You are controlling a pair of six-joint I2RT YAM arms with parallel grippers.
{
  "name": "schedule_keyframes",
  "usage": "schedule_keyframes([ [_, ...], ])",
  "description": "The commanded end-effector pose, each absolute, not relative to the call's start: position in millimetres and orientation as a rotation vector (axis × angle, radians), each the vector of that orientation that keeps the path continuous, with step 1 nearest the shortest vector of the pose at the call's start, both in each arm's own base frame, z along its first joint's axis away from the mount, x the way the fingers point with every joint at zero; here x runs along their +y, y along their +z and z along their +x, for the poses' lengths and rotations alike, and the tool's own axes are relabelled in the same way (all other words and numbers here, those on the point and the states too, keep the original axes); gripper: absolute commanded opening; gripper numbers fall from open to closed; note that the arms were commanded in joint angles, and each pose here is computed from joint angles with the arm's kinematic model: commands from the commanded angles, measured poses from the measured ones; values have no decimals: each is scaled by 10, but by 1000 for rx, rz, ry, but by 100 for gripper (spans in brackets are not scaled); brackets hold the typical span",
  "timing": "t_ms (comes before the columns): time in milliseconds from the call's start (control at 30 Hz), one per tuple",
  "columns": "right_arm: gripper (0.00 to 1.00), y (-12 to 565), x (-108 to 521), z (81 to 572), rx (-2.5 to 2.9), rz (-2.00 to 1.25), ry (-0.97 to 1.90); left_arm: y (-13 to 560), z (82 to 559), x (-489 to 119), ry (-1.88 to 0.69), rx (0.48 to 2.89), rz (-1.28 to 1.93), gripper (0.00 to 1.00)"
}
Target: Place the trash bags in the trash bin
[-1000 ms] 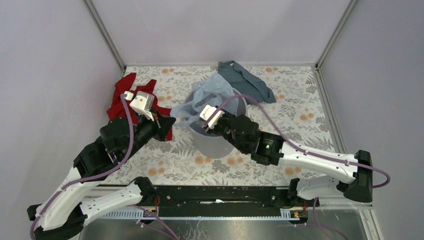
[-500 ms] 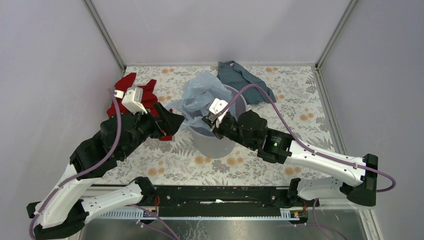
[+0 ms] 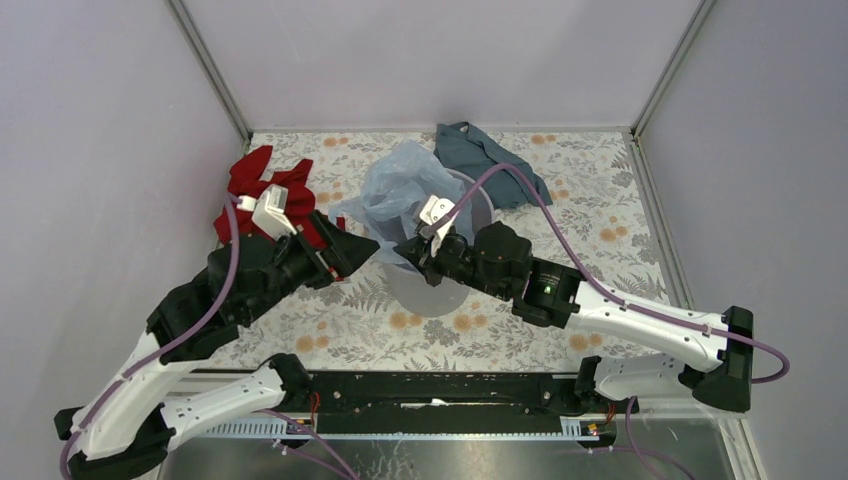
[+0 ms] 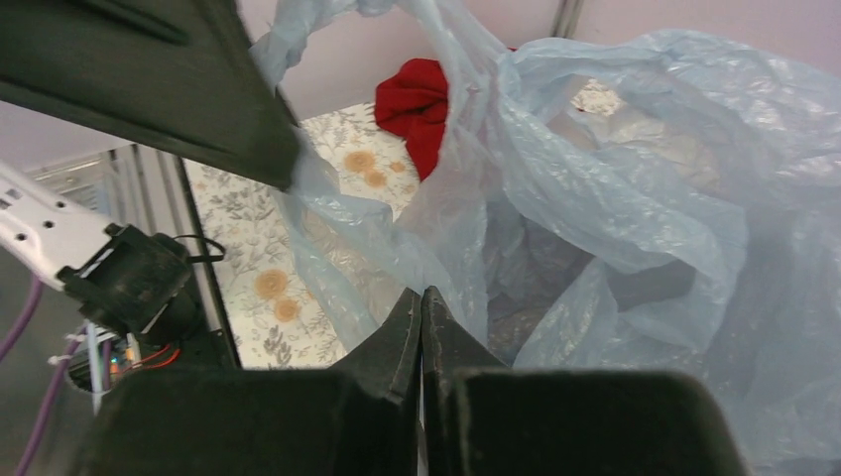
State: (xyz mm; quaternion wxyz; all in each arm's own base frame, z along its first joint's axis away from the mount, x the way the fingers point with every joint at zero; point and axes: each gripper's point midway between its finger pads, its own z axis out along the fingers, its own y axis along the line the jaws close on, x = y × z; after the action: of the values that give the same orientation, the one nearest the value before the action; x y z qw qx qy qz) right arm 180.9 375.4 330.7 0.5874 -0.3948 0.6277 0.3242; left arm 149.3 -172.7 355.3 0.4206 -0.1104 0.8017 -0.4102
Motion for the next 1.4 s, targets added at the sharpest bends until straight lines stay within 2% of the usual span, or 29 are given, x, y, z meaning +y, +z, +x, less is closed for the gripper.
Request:
schedule_keyframes([
  [0,0,3384,3906,1633,1430,-949,879,3658,1675,-1984,-1066,1966,-258,88],
  [67,2,3367,3934,1578,1445,-977,888,3586,1744,-1943,-993,1973,-256,66],
  [100,6,3355,3932,1558,1455,-989,886,3547,1769,-1896,-954,1975,-261,51],
  [133,14,3350,3918,1549,1463,-993,885,3522,1780,-1839,-924,1971,-268,32],
  [167,25,3349,3884,1566,1476,-979,872,3484,1786,-1778,-893,1970,-277,22],
  [233,50,3381,3763,1633,1506,-924,829,3418,1771,-1686,-868,1960,-286,7],
  [300,64,3389,3617,1706,1555,-875,767,3390,1734,-1633,-881,1938,-283,0],
  [367,73,3502,3458,1810,1594,-780,709,3378,1704,-1622,-905,1912,-264,0],
  [500,70,3734,3279,1960,1614,-659,631,3340,1642,-1621,-950,1875,-220,0],
  [667,76,3801,3440,2099,1625,-684,571,3238,1606,-1574,-939,1879,-205,0],
  [800,82,3869,3726,2094,1590,-816,578,3226,1603,-1620,-945,1893,-188,0],
  [967,88,3687,4096,1845,1352,-1207,518,3225,1629,-1659,-923,1909,-162,0],
  [1133,89,3543,4058,2119,1212,-1296,259,3159,1613,-1677,-926,1929,-156,0],
  [1367,86,3486,4019,2294,1242,-1370,232,3112,1607,-1663,-926,1935,-171,0],
])
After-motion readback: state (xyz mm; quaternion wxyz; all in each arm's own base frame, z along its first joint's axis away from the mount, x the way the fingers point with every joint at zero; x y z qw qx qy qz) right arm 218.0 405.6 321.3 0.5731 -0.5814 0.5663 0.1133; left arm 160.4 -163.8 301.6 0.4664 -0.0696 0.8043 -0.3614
